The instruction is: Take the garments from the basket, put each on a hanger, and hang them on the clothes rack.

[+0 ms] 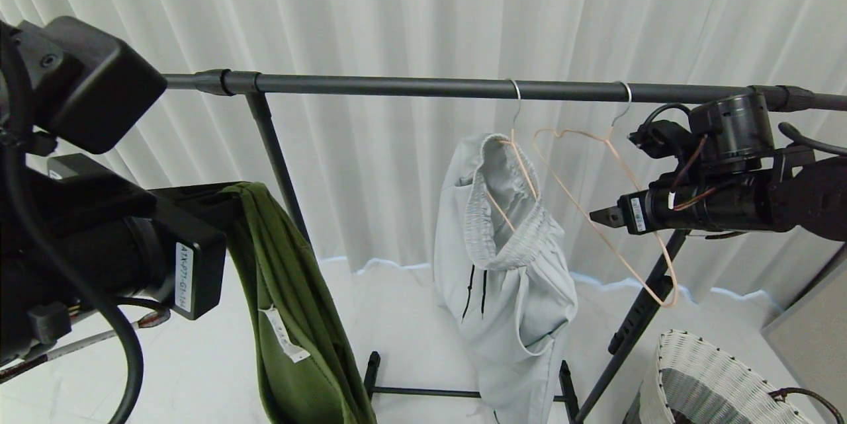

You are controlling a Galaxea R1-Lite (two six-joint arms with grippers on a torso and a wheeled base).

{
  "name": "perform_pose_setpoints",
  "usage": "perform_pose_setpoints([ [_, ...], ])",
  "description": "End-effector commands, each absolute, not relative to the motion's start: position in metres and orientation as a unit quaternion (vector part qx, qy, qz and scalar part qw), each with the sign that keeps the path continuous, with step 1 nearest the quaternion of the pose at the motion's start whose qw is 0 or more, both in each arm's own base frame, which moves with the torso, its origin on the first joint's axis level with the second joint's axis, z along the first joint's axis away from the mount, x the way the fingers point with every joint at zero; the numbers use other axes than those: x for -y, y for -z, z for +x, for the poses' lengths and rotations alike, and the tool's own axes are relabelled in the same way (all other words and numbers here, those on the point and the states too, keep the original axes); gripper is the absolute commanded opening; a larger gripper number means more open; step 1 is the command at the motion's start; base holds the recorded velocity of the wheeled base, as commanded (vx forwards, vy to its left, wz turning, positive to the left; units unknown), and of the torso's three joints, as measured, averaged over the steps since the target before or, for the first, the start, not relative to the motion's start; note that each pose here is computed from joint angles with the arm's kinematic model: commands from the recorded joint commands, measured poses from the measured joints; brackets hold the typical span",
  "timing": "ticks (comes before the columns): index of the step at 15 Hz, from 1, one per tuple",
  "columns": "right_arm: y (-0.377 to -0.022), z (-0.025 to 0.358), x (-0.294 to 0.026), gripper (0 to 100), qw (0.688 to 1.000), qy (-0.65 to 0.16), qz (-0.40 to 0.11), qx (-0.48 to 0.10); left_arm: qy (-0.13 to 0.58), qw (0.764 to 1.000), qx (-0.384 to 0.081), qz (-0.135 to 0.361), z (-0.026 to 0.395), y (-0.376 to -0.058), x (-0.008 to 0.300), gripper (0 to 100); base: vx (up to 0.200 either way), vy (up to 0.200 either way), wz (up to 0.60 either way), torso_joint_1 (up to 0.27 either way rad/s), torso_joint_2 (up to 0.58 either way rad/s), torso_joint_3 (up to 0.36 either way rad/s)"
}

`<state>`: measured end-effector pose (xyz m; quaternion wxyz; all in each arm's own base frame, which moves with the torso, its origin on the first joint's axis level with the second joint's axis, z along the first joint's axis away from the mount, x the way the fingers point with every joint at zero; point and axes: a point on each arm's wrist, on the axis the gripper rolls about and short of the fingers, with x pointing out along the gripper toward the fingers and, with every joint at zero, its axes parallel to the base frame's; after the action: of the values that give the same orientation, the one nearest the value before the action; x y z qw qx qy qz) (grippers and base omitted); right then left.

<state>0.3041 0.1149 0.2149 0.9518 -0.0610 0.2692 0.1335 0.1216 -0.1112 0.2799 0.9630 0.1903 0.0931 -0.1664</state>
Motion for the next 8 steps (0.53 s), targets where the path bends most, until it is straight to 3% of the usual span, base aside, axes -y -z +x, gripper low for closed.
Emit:
perform_pose_setpoints([
  [1, -0.215, 0.304, -0.115, 0, 0.952, -0.134, -0.059, -0.27, 0.166, 0.963, -0.094, 0.191, 0.122, -0.28, 0.112, 0, 0.0, 0.0, 0.0, 0.0, 0.0, 0.0],
  [8, -0.232, 0.287, -0.11, 0, 0.958, -0.134, -0.048, -0.248, 0.166, 0.963, -0.093, 0.19, 0.121, -0.28, 0.111, 0, 0.0, 0.0, 0.0, 0.0, 0.0, 0.0],
])
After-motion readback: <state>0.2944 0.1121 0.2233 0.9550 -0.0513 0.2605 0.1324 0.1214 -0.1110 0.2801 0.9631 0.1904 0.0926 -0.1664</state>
